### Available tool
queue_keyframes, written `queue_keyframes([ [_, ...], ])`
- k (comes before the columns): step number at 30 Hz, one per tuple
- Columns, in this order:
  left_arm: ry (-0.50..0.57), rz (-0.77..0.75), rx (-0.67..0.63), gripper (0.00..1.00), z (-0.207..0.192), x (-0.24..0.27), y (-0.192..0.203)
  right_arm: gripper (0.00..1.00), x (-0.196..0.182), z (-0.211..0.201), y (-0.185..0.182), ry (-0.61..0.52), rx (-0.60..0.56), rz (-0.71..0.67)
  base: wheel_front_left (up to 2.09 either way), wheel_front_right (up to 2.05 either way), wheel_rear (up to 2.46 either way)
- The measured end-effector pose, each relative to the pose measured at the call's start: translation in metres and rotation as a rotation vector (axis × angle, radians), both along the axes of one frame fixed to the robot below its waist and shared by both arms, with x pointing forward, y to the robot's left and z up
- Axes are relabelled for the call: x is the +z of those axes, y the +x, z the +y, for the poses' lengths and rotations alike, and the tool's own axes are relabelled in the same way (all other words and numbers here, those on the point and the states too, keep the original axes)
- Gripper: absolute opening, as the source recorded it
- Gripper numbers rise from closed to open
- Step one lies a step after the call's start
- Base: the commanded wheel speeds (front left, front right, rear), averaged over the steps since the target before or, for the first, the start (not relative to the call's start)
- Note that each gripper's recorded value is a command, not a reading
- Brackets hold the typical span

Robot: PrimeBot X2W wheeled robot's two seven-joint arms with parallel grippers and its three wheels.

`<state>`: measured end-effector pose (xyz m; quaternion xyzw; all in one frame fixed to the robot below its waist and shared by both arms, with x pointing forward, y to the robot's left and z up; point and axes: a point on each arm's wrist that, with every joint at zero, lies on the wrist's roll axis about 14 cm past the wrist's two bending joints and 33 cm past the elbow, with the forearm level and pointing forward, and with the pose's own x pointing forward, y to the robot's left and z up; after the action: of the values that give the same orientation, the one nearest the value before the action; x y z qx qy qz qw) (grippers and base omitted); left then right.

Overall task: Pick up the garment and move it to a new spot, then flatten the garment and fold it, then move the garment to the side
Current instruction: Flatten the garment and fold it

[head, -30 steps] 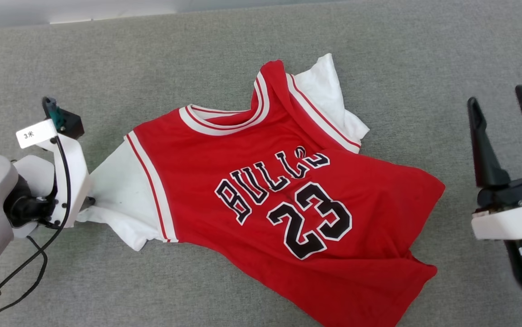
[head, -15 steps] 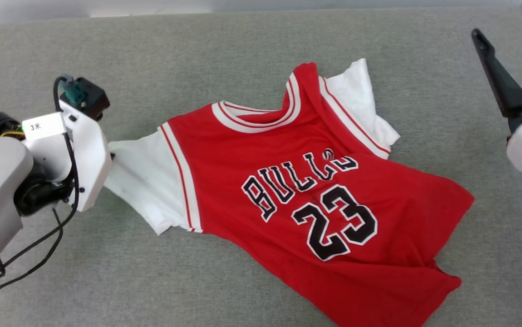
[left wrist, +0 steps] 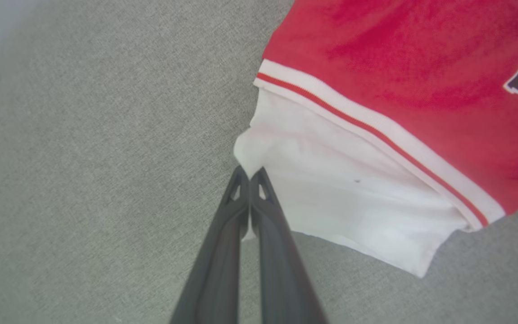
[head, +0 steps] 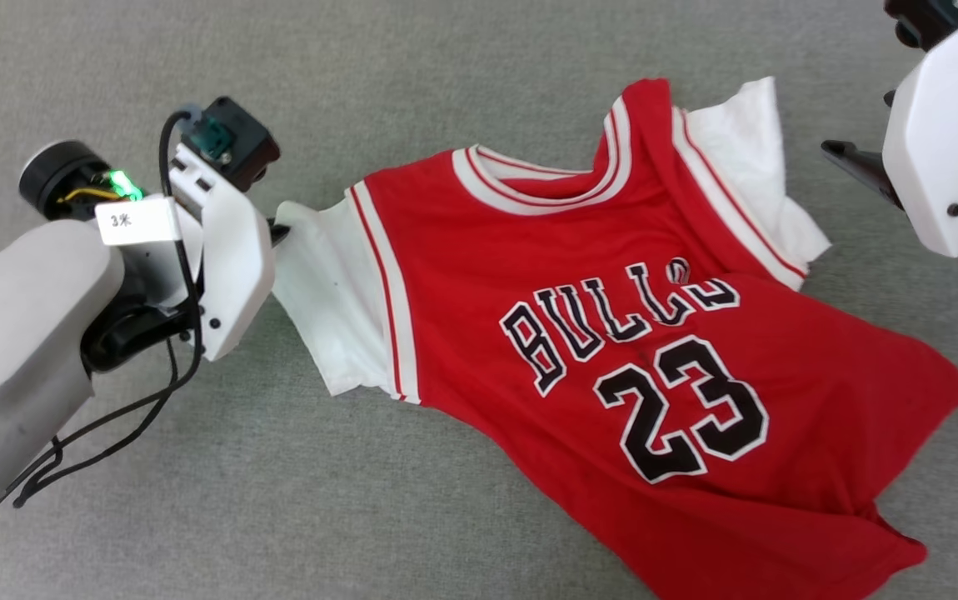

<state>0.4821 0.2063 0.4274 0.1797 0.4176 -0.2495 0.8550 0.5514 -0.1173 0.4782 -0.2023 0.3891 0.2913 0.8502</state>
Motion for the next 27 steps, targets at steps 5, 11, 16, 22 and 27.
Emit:
queue_keyframes([
  [5,-0.005,-0.006,-0.001,0.00,0.001,-0.008,0.004,1.00,-0.035,0.010,0.011,-0.008,-0.013,0.125,0.00,0.00,0.00],
  [11,-0.010,0.008,0.001,0.00,0.003,-0.024,0.010,1.00,-0.082,0.033,0.017,0.014,-0.003,0.232,0.00,0.00,0.00],
  [16,-0.013,0.032,0.005,0.00,0.004,-0.037,0.009,1.00,-0.119,0.037,0.008,-0.012,0.020,0.290,0.00,0.00,0.00],
  [22,-0.011,0.028,0.010,0.00,0.006,-0.037,0.010,0.00,-0.122,0.039,0.006,-0.016,0.052,0.246,0.00,0.00,0.00],
  [27,-0.028,-0.033,0.008,0.00,0.003,-0.018,0.016,0.00,-0.100,0.044,0.009,0.026,0.070,0.145,0.00,0.00,0.00],
])
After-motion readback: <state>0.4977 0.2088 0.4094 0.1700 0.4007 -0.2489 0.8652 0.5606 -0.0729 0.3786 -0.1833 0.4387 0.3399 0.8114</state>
